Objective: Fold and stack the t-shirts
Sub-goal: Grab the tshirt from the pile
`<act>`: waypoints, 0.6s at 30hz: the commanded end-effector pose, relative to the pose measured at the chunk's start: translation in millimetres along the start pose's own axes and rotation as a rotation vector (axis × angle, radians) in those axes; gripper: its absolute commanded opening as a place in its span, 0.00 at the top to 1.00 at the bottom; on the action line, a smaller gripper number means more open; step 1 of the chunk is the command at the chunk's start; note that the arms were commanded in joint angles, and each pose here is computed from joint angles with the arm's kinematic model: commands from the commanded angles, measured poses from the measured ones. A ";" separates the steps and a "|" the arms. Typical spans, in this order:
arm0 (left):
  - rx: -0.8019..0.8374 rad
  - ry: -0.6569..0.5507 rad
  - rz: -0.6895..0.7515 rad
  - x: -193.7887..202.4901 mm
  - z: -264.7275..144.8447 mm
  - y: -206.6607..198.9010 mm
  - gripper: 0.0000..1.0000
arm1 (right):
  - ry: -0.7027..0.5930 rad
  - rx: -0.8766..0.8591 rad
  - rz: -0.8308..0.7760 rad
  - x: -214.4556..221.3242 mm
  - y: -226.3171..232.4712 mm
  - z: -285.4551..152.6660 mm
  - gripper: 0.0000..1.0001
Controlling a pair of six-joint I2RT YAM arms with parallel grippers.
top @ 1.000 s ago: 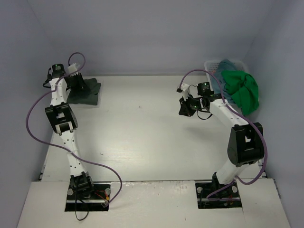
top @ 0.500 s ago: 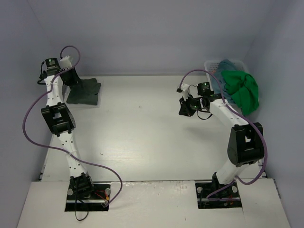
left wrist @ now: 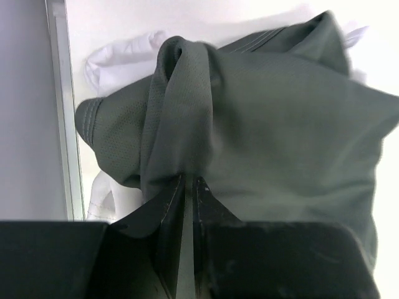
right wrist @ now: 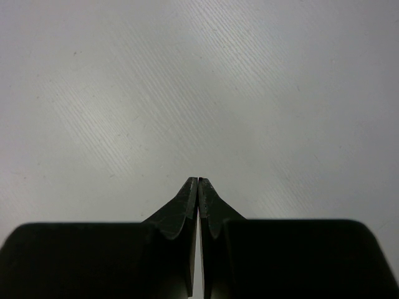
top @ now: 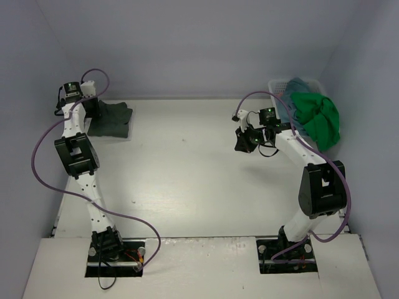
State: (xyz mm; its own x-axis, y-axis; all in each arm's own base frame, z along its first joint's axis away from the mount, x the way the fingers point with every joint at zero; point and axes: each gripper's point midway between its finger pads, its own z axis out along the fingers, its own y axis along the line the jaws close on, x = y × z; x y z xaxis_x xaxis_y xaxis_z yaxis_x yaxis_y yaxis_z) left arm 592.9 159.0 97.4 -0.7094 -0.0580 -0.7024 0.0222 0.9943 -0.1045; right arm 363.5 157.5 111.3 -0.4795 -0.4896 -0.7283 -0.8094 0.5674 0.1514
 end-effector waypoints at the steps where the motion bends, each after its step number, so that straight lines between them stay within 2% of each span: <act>1: -0.081 -0.167 0.099 -62.8 -42.5 -0.5 0.94 | -0.031 -0.006 -0.018 -7.9 0.2 -7.7 1.00; 9: -0.094 -0.119 0.121 -41.7 -18.7 -1.7 0.94 | -0.028 -0.009 -0.018 -5.9 0.2 -7.2 1.00; 18: -0.310 -0.101 0.133 -28.0 -11.5 29.6 0.95 | -0.014 -0.011 -0.011 -1.5 -2.2 -2.8 1.00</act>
State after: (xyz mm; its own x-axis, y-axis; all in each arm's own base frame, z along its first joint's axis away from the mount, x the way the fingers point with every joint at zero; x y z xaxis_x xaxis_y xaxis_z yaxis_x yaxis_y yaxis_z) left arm 596.8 168.9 58.5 -0.7256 0.0285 -0.6876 -0.0251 0.9974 0.0677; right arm 364.2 153.6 108.6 -0.4878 -0.4877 -0.7240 -0.8046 0.5729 0.1561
